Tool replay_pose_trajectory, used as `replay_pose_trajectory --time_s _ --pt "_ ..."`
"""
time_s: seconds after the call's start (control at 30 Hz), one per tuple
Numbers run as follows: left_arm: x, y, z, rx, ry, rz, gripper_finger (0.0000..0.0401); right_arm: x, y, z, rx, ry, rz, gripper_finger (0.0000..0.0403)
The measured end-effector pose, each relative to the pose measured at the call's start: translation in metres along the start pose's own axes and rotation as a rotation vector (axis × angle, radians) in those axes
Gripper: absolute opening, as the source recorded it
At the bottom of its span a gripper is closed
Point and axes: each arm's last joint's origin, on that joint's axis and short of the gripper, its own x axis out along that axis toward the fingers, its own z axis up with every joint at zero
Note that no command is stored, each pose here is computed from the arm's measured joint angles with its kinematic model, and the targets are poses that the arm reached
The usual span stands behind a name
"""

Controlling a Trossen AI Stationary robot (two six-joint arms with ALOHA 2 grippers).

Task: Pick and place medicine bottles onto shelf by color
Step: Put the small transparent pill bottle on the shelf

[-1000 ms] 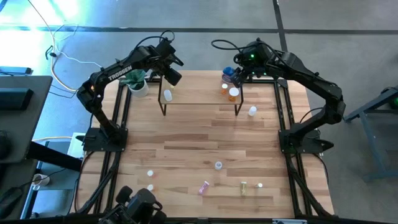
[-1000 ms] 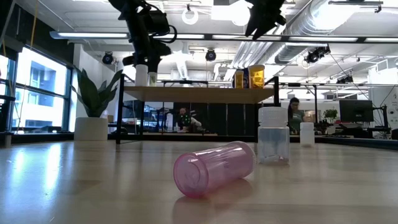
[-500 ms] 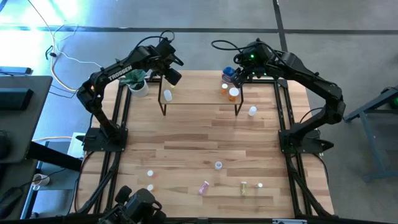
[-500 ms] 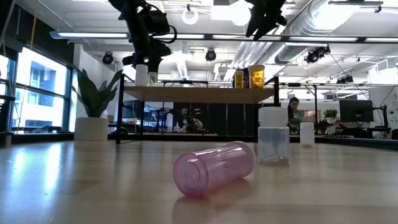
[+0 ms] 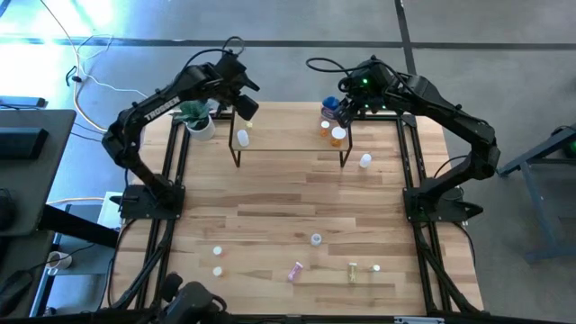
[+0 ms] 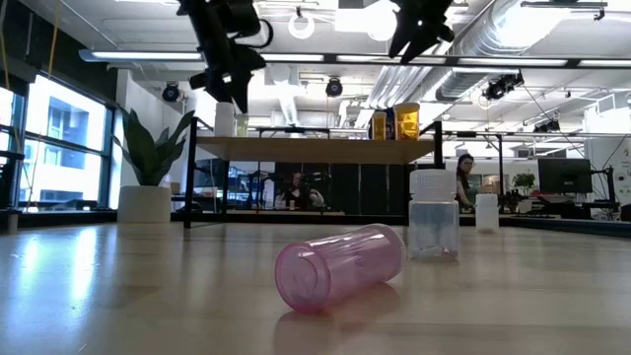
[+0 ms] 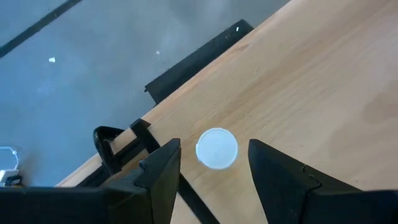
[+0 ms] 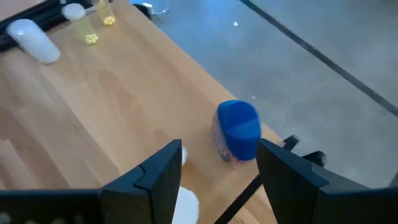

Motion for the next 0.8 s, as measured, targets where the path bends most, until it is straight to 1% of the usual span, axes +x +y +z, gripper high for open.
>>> replay_pose_trajectory --time_s 0.13,0.3,0.37,0.47,0.5,0.6,0.73,0.8 --pt "-0.021 0.001 -0.004 -0.026 -0.047 -0.034 0.0179 0.000 0.001 -0.001 -0.002 0.015 0.022 0.0197" --pt "-0.050 -0.002 -0.011 -0.055 -0.108 -0.135 0.0179 0.000 0.003 -0.002 0.013 0.034 0.106 0.0197" --pt "-0.061 -0.005 -0.015 -0.041 -0.123 -0.174 0.0179 0.000 0.004 -0.002 0.026 0.042 0.155 0.0197" --pt "-0.076 -0.014 -0.022 0.028 -0.147 -0.229 0.0179 -0.001 0.007 -0.004 0.028 0.063 0.238 0.0197" --pt "-0.080 -0.017 -0.025 0.048 -0.155 -0.243 0.0179 -0.001 0.009 -0.004 0.032 0.068 0.260 0.0197" --pt "-0.084 -0.027 -0.036 0.078 -0.156 -0.296 0.0179 -0.003 0.015 -0.005 0.027 0.073 0.274 0.0197" --pt "-0.080 -0.044 -0.058 0.091 -0.145 -0.408 0.0179 -0.006 0.028 -0.010 0.035 0.106 0.301 0.0197" --pt "-0.078 -0.052 -0.069 0.095 -0.167 -0.460 0.0179 -0.005 0.037 -0.014 0.025 0.126 0.316 0.0197"
